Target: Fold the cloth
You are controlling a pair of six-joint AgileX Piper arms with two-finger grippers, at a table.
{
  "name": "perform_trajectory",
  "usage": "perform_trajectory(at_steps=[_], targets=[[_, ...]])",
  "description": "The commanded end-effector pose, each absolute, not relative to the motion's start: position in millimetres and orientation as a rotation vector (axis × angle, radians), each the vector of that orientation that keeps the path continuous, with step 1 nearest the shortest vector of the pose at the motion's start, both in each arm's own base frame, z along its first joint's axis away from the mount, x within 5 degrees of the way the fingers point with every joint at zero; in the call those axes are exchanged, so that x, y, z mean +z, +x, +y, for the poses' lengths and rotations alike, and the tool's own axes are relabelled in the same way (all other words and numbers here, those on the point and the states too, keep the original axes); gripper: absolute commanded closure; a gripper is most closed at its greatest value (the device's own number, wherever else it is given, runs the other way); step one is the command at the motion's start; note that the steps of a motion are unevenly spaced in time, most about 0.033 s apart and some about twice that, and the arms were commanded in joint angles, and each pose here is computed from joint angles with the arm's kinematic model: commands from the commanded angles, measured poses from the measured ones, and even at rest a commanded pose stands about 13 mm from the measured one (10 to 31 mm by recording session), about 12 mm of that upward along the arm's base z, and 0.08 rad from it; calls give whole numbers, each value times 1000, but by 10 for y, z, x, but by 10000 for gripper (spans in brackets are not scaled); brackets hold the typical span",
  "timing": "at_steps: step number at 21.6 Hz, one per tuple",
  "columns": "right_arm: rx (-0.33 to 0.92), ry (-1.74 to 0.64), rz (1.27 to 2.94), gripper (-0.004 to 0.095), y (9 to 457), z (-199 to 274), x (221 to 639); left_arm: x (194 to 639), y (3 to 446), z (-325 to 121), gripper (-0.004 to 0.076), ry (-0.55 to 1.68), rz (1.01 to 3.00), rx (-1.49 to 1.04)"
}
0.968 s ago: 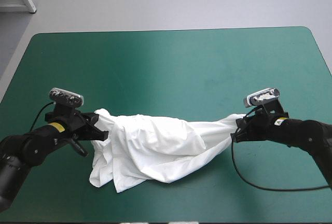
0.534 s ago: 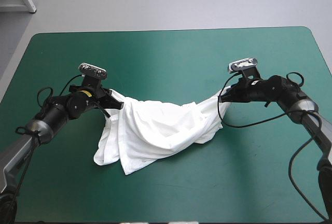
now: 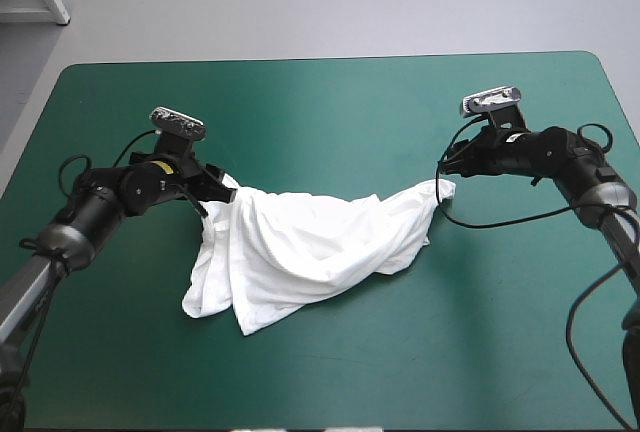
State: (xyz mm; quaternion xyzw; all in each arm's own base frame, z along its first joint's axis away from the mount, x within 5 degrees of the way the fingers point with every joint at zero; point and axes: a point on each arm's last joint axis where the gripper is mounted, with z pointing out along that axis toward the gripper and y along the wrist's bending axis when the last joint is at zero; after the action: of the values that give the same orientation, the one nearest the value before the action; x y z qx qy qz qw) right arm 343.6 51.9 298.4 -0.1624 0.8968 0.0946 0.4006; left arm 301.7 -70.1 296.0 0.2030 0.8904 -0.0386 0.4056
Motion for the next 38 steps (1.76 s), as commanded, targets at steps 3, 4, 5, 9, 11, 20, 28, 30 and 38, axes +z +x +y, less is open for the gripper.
perform_trajectory(at_steps=[3,4,5,9,11,20,28,30,38], targets=[[268,-420,2109,441,2977,488,3698,3598,2243,-599,340,415,2234,-222],[277,-408,2104,442,2938,488,3736,3599,2145,-583,341,399,2249,-237],[301,-376,2096,442,2853,487,3815,3562,1908,-552,342,372,2283,-277],[349,-387,2144,446,2749,507,3823,3182,1426,-527,341,362,2451,-399],[367,-364,2158,445,2744,510,3817,2961,1368,-532,341,370,2552,-423],[356,-375,2171,446,2738,505,3805,2549,1533,-547,341,411,2677,-385],[228,-385,2237,464,2737,421,3721,2271,1846,-581,341,396,2721,-341],[240,-378,2261,469,2753,425,3684,2205,1888,-588,342,396,2747,-338],[384,-311,2424,468,3144,515,3176,2159,1993,-565,705,414,2698,-265]])
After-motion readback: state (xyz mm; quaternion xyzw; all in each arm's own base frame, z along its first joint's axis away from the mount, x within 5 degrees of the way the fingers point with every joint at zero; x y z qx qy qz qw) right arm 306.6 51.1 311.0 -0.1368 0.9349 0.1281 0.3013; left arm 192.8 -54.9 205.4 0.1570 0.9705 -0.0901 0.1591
